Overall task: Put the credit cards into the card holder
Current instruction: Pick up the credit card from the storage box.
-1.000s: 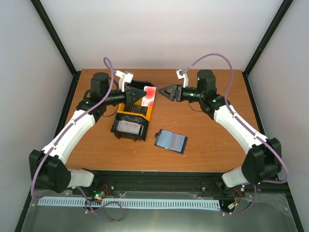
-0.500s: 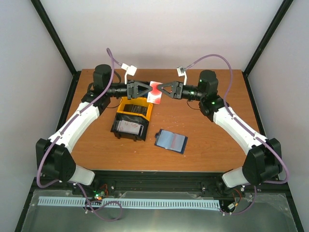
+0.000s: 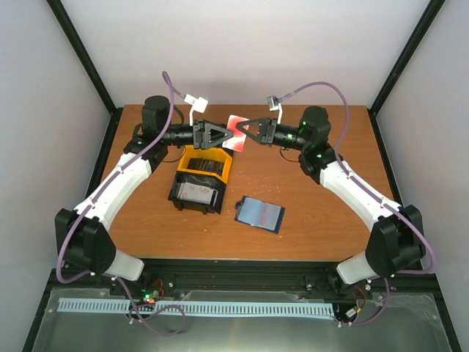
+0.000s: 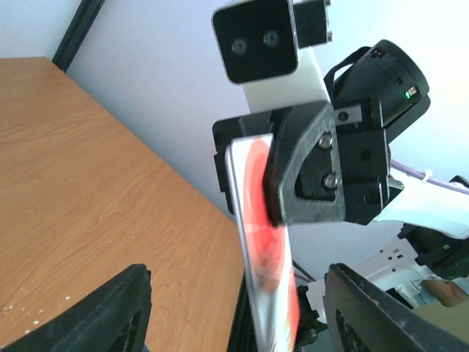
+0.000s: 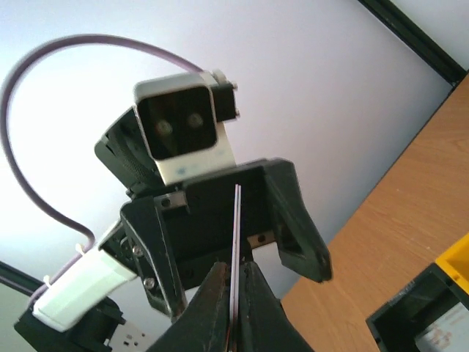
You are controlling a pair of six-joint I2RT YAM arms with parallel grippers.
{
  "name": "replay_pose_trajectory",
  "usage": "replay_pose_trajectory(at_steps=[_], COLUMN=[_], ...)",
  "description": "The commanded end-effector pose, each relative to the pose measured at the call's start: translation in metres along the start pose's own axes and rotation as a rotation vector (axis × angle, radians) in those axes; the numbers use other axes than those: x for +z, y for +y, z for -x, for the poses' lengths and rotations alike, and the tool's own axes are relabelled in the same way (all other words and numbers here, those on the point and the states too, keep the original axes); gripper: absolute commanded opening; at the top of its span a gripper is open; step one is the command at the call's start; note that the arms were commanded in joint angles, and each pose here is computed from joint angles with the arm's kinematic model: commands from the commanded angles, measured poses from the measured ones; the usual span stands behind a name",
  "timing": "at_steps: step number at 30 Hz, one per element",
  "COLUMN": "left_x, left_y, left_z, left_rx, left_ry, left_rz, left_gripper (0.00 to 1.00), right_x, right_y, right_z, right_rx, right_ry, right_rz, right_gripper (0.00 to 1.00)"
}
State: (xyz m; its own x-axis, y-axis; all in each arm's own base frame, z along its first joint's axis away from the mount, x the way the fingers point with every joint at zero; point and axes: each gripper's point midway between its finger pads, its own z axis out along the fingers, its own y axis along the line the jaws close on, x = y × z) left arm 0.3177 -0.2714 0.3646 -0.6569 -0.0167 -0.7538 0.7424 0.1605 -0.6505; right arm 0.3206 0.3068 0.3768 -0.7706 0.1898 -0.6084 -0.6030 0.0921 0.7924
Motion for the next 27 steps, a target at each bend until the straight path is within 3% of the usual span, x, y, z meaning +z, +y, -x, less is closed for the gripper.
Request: replay_pose_trajectory(at_steps=[1,6,17,27], left_x=[-0.008,-0.01,-0.009,-0.009], left_y=[-0.018,-0.016,-0.009,-0.008], left_z=[0.009,-0.002,0.003,0.002], left_rx=[0.109,0.093,0.098,0.101], left_ry=[-0.026,-0.037,-0.078,-0.099], left_rz=[0.015,0.006,0.022,0.014], left_gripper=[0.72,0.78,0.62,0.66], right_x=[-0.003,-0.004,-0.006,-0.011], right_y=[0.018,0.027,0.05,0.068], right_z=[0.025,0.034,0.037,0.037], right_rx=[0.052,0.087,0.102,0.127], right_ry=[-0.064,-0.08,-0.052,-0.049], right_rz=[0.061,0.072,0.134,0.196], right_gripper=[0.03,0.03,0.03,0.03])
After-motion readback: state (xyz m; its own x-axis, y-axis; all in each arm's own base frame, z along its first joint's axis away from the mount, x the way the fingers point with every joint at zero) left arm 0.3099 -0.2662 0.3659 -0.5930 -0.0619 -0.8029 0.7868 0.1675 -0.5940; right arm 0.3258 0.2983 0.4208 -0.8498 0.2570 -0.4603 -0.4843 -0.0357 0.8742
